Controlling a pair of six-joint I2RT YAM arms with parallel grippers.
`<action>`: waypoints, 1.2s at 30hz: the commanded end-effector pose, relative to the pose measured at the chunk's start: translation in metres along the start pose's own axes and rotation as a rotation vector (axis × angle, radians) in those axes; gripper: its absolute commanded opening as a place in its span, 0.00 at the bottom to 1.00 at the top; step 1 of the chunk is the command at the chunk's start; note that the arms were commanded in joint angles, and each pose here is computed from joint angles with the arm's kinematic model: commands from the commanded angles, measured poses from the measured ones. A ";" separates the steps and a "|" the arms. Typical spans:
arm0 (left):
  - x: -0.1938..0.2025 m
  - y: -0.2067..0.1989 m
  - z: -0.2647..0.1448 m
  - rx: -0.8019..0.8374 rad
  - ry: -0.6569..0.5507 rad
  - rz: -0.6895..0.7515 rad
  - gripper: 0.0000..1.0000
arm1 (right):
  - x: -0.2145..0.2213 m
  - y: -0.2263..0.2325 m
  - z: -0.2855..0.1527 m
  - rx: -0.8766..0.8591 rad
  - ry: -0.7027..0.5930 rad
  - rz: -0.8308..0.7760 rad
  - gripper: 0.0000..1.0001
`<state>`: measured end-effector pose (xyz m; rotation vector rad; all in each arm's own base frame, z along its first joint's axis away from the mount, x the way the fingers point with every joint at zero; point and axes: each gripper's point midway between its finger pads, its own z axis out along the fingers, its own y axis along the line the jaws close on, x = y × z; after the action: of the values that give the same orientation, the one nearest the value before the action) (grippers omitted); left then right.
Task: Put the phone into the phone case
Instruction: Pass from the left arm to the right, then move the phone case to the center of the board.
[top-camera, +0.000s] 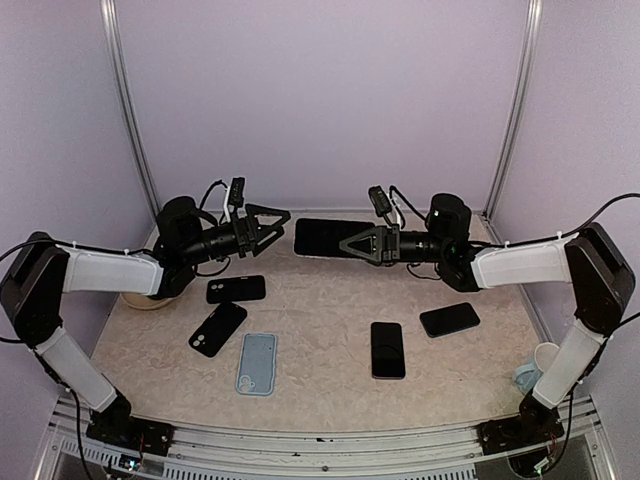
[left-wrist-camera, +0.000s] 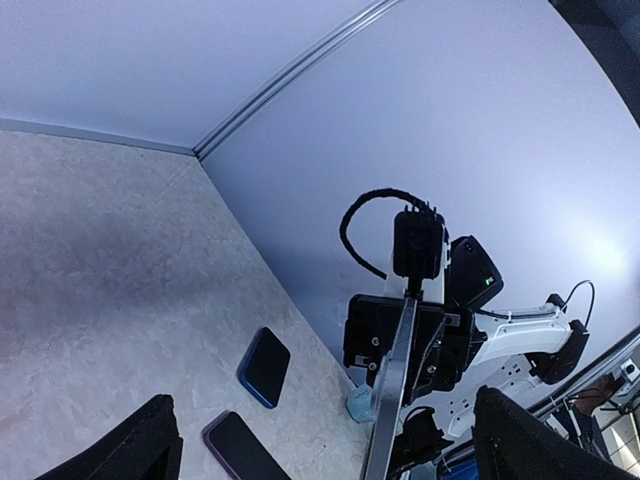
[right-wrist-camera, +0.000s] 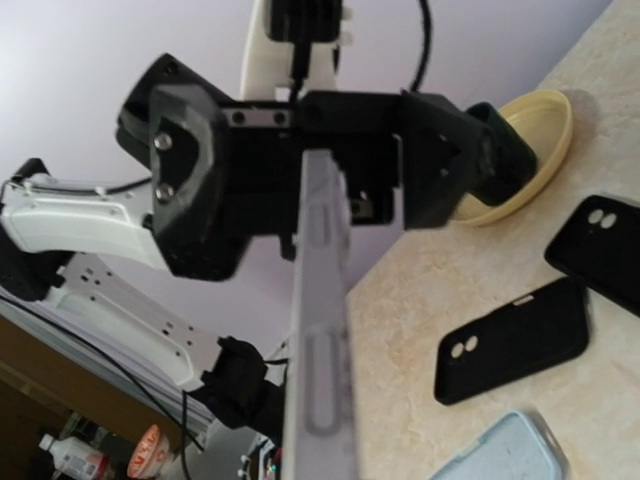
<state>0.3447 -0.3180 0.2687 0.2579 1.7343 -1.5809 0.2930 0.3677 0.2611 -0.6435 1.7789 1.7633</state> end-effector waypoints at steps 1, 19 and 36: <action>-0.008 0.023 -0.014 -0.141 -0.023 0.009 0.99 | -0.017 0.017 -0.005 0.003 -0.031 -0.094 0.00; -0.019 0.149 -0.112 -0.891 -0.173 -0.110 0.99 | -0.015 -0.024 -0.010 0.242 -0.008 -0.076 0.00; -0.009 0.215 -0.149 -1.271 -0.101 -0.115 0.99 | -0.018 -0.023 -0.008 0.242 0.004 -0.087 0.00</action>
<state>0.4181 -0.1461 0.1098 -0.5213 2.2929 -0.4210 0.3162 0.3564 0.2158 -0.5672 2.0286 1.4656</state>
